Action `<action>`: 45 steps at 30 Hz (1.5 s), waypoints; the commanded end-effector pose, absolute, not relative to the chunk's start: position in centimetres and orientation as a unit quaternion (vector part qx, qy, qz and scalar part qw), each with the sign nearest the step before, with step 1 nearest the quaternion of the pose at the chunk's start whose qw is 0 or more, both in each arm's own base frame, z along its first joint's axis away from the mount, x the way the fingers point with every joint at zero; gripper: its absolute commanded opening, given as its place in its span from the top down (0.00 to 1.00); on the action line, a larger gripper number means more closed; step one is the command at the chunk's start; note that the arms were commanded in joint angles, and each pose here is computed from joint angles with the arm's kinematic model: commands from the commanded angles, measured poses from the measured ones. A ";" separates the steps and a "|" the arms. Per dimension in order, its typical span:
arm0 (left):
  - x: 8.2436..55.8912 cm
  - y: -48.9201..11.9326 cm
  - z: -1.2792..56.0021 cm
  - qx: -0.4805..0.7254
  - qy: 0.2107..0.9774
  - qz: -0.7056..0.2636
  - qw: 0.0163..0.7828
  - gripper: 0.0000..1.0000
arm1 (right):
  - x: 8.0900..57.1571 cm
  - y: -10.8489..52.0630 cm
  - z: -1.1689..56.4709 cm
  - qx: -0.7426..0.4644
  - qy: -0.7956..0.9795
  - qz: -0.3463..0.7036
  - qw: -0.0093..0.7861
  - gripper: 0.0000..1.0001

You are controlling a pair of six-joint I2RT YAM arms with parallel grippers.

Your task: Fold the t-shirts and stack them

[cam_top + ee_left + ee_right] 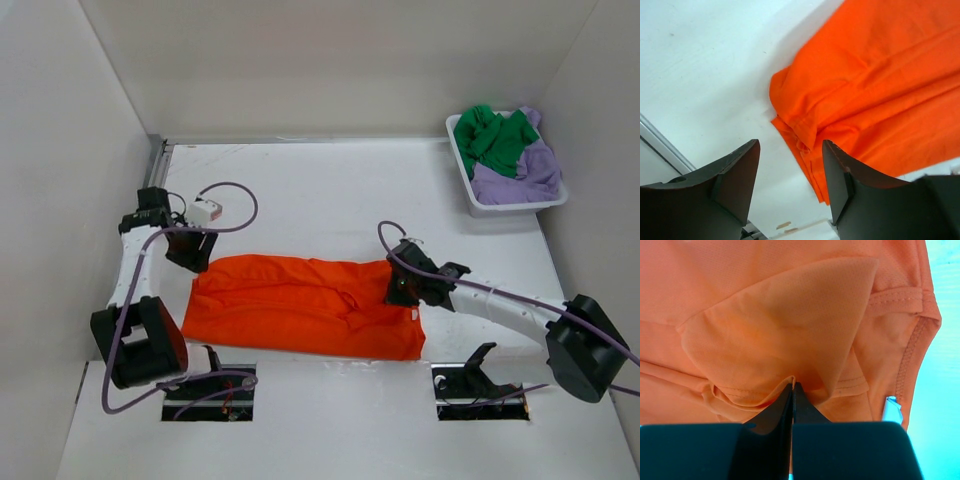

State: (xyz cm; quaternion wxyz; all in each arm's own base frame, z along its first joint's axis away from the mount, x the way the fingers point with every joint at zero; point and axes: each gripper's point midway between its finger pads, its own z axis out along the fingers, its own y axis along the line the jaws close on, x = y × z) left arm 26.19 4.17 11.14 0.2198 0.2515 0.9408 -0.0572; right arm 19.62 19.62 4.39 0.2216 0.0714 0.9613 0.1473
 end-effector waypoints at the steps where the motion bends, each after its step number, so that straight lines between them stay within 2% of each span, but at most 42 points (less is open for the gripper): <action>1: 27.0 4.1 9.5 0.223 0.954 -0.052 0.194 0.48 | 20.4 20.4 4.7 0.070 0.955 0.163 0.239 1.00; 7: 27.0 5.5 5.9 0.170 0.976 -0.038 0.127 0.45 | 20.4 20.4 4.4 0.068 0.956 0.160 0.236 1.00; 12: 26.9 5.4 4.2 0.151 0.983 -0.046 0.092 0.48 | 20.4 20.3 4.2 0.066 0.957 0.157 0.234 1.00; 14: 26.5 4.5 3.9 0.167 0.981 -0.046 0.084 0.55 | 20.4 20.3 4.1 0.067 0.957 0.157 0.233 1.00; 20: 26.4 3.4 4.7 0.201 0.973 -0.030 0.106 0.86 | 20.5 20.1 4.2 0.070 0.957 0.157 0.235 1.00; 26: 28.4 3.7 7.5 0.210 0.965 -0.014 0.156 0.96 | 21.1 19.6 4.8 0.072 0.954 0.157 0.243 1.00; 35: 31.9 3.5 11.4 0.232 0.947 -0.001 0.223 0.89 | 24.7 17.8 8.7 0.095 0.934 0.170 0.300 1.00; 38: 31.7 3.0 11.1 0.239 0.947 -0.013 0.215 0.87 | 25.0 17.9 9.1 0.092 0.933 0.169 0.303 1.00; 42: 30.2 2.3 9.1 0.243 0.952 -0.037 0.180 0.79 | 24.9 18.0 8.8 0.099 0.934 0.171 0.299 1.00; 45: 29.8 1.9 8.1 0.238 0.956 -0.047 0.167 0.78 | 24.7 18.0 8.3 0.102 0.935 0.169 0.294 1.00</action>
